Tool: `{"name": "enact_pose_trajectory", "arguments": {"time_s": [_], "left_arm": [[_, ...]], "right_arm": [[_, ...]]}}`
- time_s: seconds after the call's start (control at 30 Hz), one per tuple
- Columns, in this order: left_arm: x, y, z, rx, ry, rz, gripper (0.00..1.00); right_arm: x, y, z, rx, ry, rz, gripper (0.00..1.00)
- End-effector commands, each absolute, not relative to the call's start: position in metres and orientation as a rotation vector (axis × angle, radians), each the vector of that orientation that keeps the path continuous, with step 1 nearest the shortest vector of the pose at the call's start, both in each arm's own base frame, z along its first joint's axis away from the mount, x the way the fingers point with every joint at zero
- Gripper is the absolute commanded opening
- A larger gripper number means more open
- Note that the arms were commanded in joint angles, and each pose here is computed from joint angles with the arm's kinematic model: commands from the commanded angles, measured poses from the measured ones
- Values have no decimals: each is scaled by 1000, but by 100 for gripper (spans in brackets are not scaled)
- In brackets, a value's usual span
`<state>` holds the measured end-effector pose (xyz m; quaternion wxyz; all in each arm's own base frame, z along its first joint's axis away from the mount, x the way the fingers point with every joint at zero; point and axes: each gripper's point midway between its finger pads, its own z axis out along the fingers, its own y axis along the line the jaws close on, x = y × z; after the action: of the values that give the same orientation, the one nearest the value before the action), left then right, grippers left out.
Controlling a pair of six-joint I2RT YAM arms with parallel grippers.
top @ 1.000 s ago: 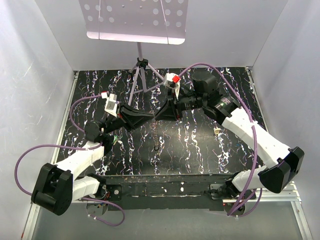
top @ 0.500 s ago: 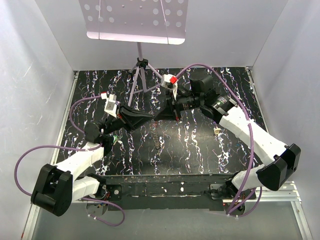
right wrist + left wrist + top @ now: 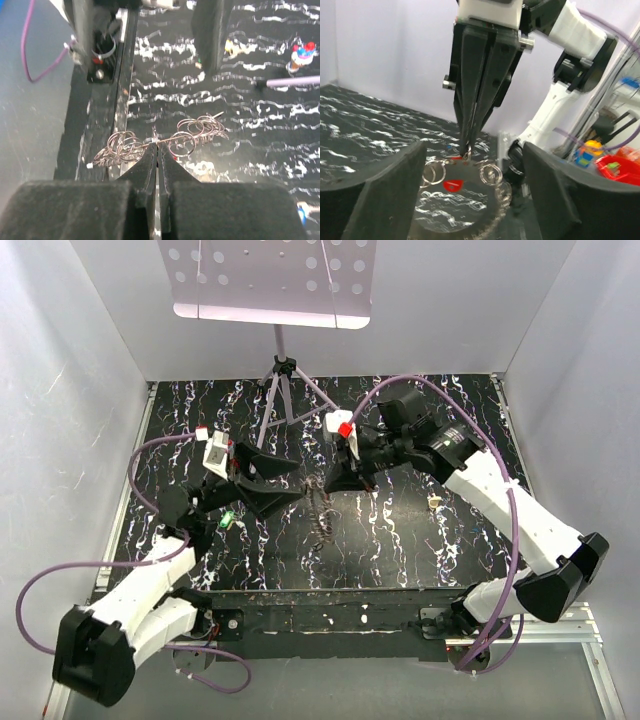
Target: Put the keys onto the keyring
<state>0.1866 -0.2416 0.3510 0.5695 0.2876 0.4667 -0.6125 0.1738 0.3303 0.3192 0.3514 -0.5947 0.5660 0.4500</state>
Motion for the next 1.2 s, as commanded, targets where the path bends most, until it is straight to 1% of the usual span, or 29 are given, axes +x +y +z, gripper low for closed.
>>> {"name": "enact_pose_trajectory", "arguments": {"time_s": [0.0,0.03,0.17,0.27,0.3,0.4,0.43,0.5,0.57,0.67,0.77,0.93,1.0,1.17], "left_arm": [[191,-237,333,694,1372,-1358,90],[192,-235,329,700,1418,-1324,98],[191,-234,321,750,1536,-1293,98],[193,-239,324,773,1533,-1321,97],[194,-242,325,785,1504,-1322,93],[191,-252,331,841,1409,-1285,87],[190,-257,330,869,1386,-1255,84],[191,-269,324,906,1361,-1174,82],[193,-280,318,943,1328,-1097,77],[204,-292,314,919,1290,-1060,64],[216,-300,314,877,1279,-1037,55],[224,-321,307,913,1281,-1038,48],[225,-329,297,935,1303,-1048,46],[223,-336,295,955,1286,-1063,44]], "right_arm": [[159,288,310,-1814,1395,937,1],[160,281,306,-1855,1410,895,1],[159,251,286,-2027,1533,791,1],[163,236,276,-2090,1639,742,1],[167,233,274,-2090,1667,729,1],[174,227,271,-2081,1723,700,1],[177,225,271,-2074,1737,693,1],[181,223,271,-2059,1767,691,1],[182,223,270,-2049,1791,706,1],[179,224,268,-2041,1808,737,1],[178,226,268,-2033,1812,751,1],[176,228,272,-2018,1802,770,1],[176,228,272,-2016,1802,774,1],[174,227,273,-2014,1800,775,1]]}}
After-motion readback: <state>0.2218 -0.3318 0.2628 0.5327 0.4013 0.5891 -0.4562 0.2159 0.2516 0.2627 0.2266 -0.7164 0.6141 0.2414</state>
